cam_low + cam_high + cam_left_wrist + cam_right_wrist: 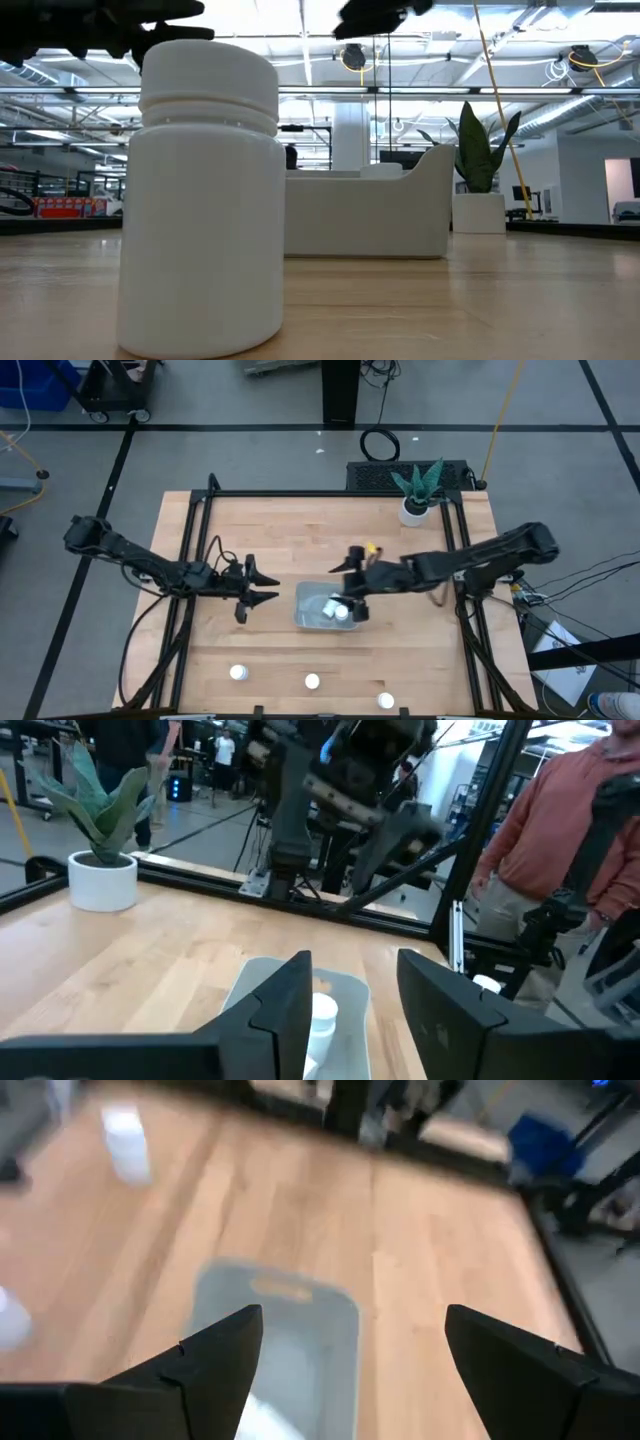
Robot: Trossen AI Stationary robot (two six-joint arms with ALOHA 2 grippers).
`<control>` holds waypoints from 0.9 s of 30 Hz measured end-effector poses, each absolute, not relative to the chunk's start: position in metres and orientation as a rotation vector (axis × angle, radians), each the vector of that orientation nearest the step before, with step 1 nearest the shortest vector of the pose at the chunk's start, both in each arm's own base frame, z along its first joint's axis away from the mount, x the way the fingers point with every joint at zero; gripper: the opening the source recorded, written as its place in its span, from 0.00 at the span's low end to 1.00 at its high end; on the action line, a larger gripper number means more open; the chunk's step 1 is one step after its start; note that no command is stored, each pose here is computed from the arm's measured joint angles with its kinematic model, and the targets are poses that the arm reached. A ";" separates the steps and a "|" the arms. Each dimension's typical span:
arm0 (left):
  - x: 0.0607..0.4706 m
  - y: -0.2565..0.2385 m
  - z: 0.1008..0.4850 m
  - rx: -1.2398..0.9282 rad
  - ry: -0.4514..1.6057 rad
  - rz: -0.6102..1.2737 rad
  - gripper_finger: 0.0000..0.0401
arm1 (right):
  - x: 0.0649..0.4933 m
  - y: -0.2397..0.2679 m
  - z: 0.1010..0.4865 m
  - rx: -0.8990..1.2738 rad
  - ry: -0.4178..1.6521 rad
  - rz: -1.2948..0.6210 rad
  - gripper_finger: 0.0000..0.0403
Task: Pick and place pill bottles into a basket
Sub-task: Put the pill bottle into the bin
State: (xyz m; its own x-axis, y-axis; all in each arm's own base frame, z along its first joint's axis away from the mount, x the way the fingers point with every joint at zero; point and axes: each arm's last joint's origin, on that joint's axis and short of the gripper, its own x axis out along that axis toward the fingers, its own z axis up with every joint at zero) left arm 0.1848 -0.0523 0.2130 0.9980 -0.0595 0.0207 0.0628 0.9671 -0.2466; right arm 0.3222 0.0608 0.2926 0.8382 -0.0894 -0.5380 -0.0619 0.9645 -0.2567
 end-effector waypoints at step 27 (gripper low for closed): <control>0.135 -0.044 0.183 -0.395 -0.193 -0.144 0.34 | 0.420 0.050 0.245 -0.389 1.211 0.261 0.64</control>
State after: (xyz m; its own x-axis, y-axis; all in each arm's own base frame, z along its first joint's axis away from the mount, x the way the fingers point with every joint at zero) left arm 0.1355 -0.0445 0.1834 0.9715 -0.1020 0.2139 0.1768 0.9131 -0.3675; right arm 0.4199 0.0497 0.2454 0.3346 -0.0109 -0.9423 -0.3980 0.9048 -0.1518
